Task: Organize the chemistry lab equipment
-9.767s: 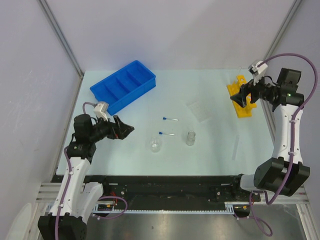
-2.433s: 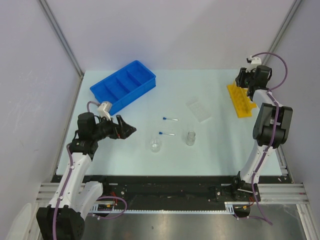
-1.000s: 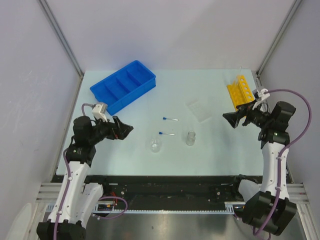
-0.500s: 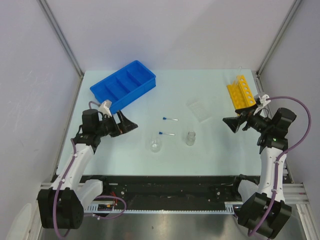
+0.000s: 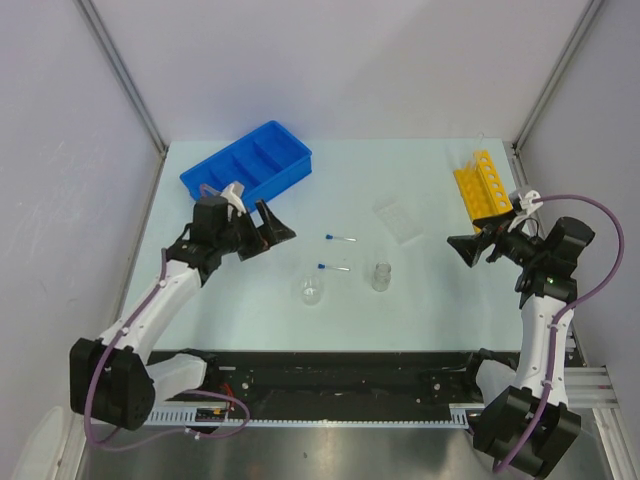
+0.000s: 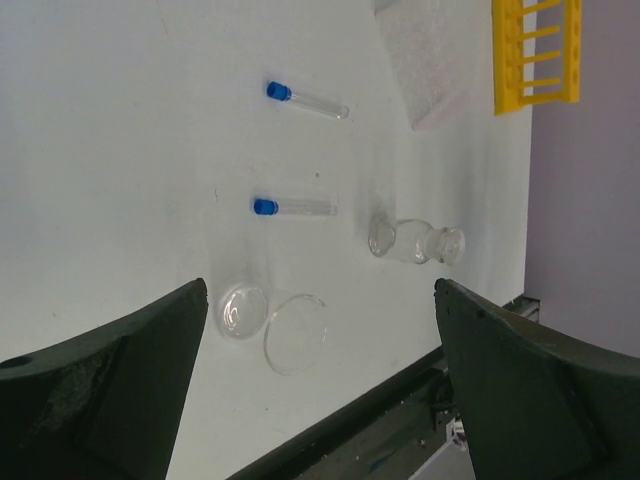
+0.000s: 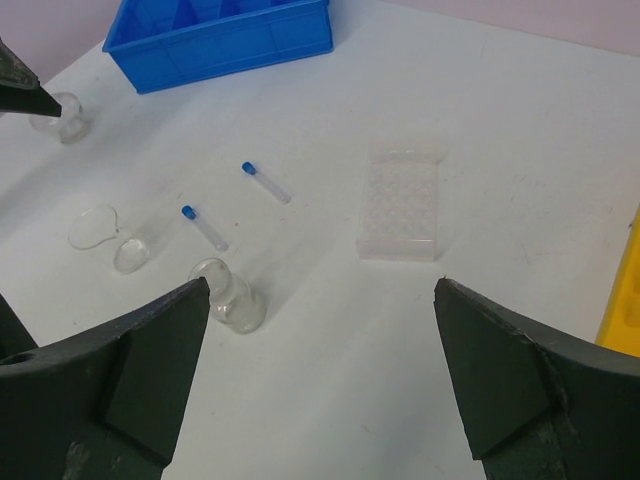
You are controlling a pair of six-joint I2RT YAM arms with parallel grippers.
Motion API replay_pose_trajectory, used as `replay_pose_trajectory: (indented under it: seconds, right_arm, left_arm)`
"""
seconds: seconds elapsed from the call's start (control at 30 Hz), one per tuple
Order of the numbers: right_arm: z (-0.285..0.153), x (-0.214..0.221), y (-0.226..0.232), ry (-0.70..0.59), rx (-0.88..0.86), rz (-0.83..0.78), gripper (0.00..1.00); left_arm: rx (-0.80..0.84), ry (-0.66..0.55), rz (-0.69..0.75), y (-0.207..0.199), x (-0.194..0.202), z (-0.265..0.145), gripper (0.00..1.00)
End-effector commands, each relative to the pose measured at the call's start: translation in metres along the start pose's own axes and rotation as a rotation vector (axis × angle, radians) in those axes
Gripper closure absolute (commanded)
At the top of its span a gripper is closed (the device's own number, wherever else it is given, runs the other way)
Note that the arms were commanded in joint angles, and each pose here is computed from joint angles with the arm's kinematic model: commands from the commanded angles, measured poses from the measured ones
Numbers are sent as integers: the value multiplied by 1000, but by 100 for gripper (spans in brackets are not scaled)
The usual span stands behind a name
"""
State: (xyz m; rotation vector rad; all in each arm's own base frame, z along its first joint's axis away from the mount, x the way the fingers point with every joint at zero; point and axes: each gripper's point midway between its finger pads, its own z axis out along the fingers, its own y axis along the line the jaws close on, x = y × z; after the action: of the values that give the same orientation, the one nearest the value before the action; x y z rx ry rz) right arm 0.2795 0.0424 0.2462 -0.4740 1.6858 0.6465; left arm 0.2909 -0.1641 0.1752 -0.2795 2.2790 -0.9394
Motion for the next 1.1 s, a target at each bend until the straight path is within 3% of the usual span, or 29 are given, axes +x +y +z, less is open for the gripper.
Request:
replay_pose_trajectory:
  seconds: [0.0,0.27,0.53,0.7,0.77,0.9,1.07]
  right_arm:
    - [-2,-4,-4,-4,17,-43,0]
    - [-1,3,-10,11,28,-28,0]
    - [0,5,-11,18,27,-19,0]
    - [-1,3,-11,15,37,-36,0]
    - [-2,2,-12,12,42,-41,0]
    - [-3,2,-12,12,40,-36,0]
    - [-3,2,-11,10,42,-40,0]
  left_arm:
    - [-73,-33,19,-6,-14,17,0]
    - [-3,215,279,-26,7,71,0]
    - [-161,343,455,-23,9,133,0]
    - [-391,401,851,12,-6,147,2]
    - [-382,434,1006,15,-6,149,4]
    - [-255,475,1190,8,-4,158,18]
    - [-67,568,1300,5,17,175,32]
